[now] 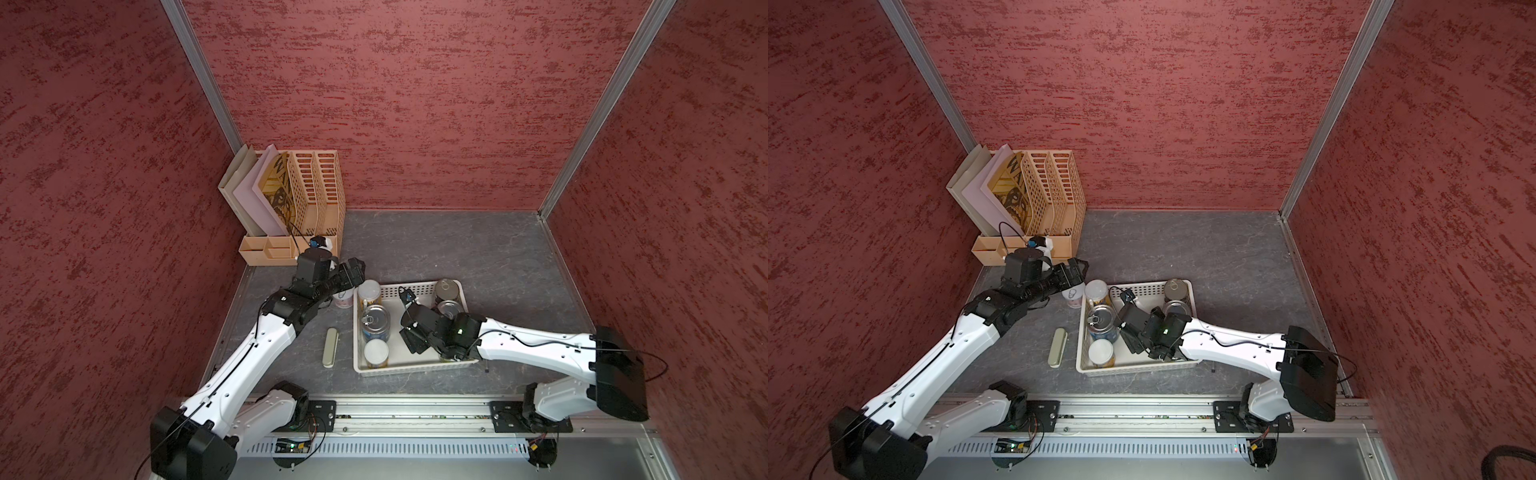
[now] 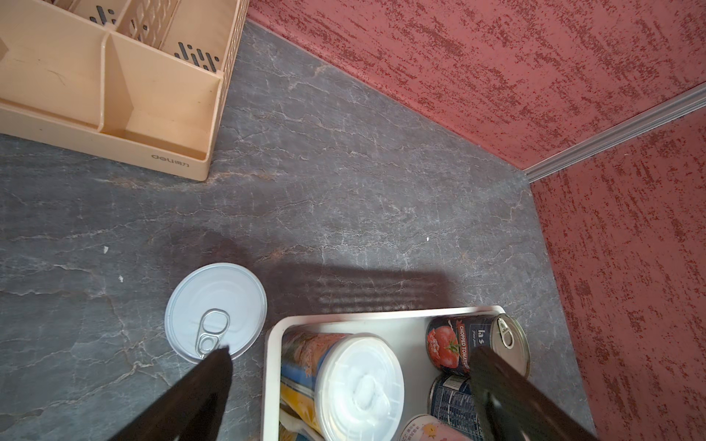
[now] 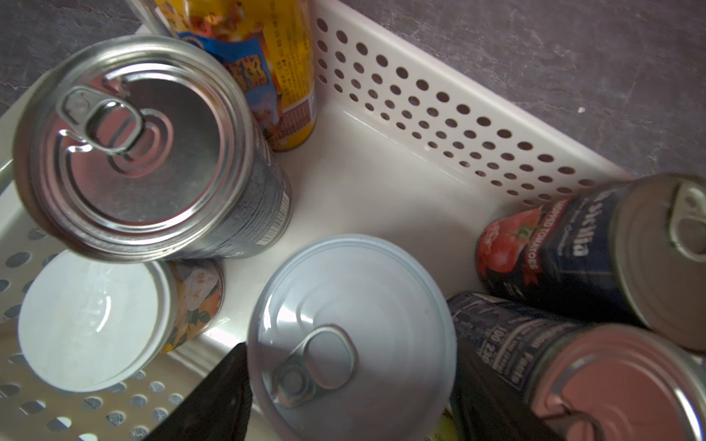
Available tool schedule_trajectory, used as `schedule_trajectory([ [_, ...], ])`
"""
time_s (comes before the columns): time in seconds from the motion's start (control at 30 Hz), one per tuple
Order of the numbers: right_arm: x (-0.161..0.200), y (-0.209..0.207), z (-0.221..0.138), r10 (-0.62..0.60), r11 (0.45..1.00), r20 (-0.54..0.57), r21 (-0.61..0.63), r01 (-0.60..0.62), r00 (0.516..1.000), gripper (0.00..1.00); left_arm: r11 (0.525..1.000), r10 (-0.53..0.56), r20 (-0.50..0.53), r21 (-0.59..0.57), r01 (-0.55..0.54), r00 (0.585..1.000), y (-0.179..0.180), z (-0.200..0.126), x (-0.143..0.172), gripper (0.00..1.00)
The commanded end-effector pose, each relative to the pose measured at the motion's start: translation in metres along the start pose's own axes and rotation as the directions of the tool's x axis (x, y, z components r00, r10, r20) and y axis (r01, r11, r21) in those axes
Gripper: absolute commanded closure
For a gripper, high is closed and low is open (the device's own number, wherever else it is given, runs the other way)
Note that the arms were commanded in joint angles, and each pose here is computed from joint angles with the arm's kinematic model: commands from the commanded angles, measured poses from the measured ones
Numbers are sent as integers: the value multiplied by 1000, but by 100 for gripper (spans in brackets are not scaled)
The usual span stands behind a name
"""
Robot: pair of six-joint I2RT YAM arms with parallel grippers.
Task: Put the canned food in the basket
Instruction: Place the canned food in the basket.
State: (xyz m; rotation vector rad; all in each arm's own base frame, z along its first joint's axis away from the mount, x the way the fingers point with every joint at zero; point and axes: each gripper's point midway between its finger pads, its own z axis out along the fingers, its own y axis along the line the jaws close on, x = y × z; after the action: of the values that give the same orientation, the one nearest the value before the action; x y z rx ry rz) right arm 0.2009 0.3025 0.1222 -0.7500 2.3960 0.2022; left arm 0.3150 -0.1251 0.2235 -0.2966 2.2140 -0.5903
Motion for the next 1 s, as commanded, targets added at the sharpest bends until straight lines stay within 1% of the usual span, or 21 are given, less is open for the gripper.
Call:
schedule_trajectory([
  [0.0, -10, 9, -7, 21, 999, 46, -32, -19, 999, 43, 1000, 11, 9, -13, -11, 1000, 2, 2, -3, 0],
  [0.2, 7, 14, -11, 39, 997, 14, -71, -37, 999, 43, 1000, 11, 16, -29, -10, 1000, 4, 1, -6, 0],
  [0.37, 26, 24, -11, 55, 994, -53, -96, -60, 997, 43, 999, 10, 18, -31, -10, 1000, 4, -1, -6, 0],
  [0.63, 47, 20, -16, 53, 998, -115, -18, -55, 992, 43, 1000, 10, 16, -28, -9, 1000, 4, -1, -6, 0],
  [0.97, 79, -9, -18, 53, 993, -205, 113, -30, 977, 42, 1000, 11, 14, -30, -10, 1000, 3, -1, -6, 0],
])
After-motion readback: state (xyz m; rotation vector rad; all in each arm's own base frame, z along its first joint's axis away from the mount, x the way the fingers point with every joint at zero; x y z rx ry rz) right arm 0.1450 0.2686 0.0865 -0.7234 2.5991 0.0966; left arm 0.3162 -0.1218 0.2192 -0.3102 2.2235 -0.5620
